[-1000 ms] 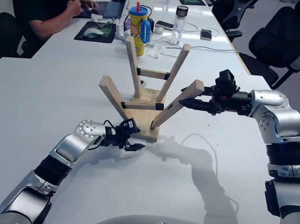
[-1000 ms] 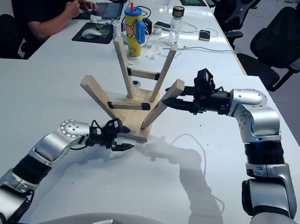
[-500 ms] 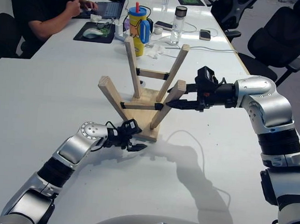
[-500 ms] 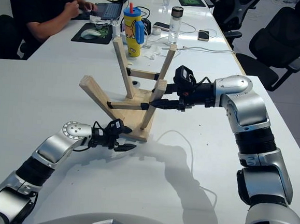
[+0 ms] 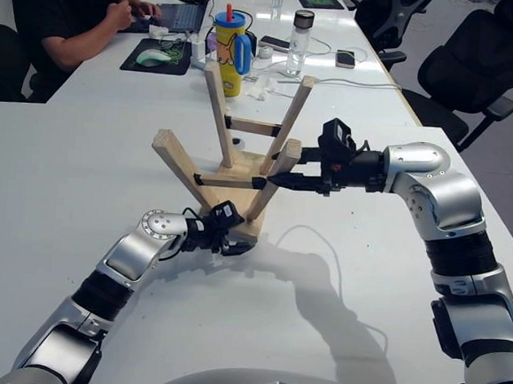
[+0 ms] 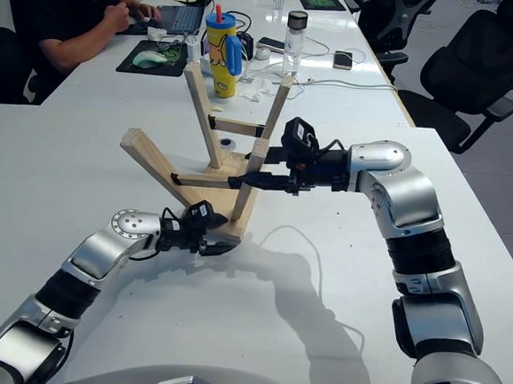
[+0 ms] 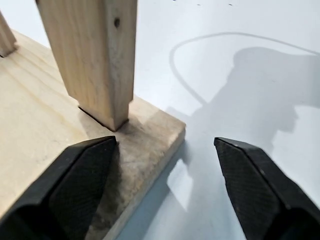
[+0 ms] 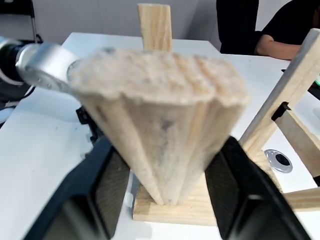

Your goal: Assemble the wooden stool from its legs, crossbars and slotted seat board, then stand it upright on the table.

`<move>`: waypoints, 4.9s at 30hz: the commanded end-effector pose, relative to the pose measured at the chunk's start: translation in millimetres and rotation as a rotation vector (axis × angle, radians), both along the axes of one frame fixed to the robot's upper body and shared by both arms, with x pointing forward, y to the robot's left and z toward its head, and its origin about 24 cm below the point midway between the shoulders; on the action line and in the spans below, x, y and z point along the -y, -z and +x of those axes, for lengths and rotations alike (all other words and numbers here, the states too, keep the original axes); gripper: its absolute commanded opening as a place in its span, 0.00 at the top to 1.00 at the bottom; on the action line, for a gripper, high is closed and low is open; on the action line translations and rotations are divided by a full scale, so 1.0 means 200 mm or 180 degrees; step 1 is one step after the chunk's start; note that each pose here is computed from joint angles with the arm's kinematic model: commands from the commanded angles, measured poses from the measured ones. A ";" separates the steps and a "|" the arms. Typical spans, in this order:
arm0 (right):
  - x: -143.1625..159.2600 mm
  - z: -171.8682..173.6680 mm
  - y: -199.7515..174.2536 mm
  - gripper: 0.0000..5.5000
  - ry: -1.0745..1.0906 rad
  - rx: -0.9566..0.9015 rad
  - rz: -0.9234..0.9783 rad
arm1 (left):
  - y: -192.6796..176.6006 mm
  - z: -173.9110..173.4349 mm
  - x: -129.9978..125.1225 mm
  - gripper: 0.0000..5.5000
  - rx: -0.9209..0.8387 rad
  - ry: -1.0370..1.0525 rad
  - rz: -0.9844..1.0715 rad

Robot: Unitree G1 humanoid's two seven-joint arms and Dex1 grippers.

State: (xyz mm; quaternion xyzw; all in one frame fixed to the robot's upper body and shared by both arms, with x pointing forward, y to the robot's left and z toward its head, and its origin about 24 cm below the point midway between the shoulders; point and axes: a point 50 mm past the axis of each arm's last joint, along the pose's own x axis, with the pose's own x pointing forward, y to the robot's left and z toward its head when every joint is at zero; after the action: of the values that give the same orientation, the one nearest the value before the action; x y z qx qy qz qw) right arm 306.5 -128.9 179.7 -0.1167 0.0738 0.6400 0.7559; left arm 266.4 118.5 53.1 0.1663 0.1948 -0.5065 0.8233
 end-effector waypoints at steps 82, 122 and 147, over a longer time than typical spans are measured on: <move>-0.24 -0.08 -0.20 1.00 0.1056 -0.0540 0.2520 | 0.32 -0.17 -0.12 0.55 -0.0028 -0.1834 -0.0218; -0.26 -0.11 0.29 1.00 0.2141 -0.1454 0.1248 | 0.36 -0.13 -0.06 0.55 -0.0242 -0.1833 -0.0109; -0.17 -0.27 0.20 1.00 0.1046 -0.1059 0.1132 | 0.36 -0.10 -0.07 0.55 -0.0541 -0.1942 0.0114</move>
State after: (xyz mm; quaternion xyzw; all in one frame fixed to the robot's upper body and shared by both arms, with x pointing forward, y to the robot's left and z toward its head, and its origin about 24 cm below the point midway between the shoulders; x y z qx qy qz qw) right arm 242.4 -93.8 126.3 0.1177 0.1357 0.5471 0.8175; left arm 273.4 119.6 29.4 0.0589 0.1772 -0.2619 0.9469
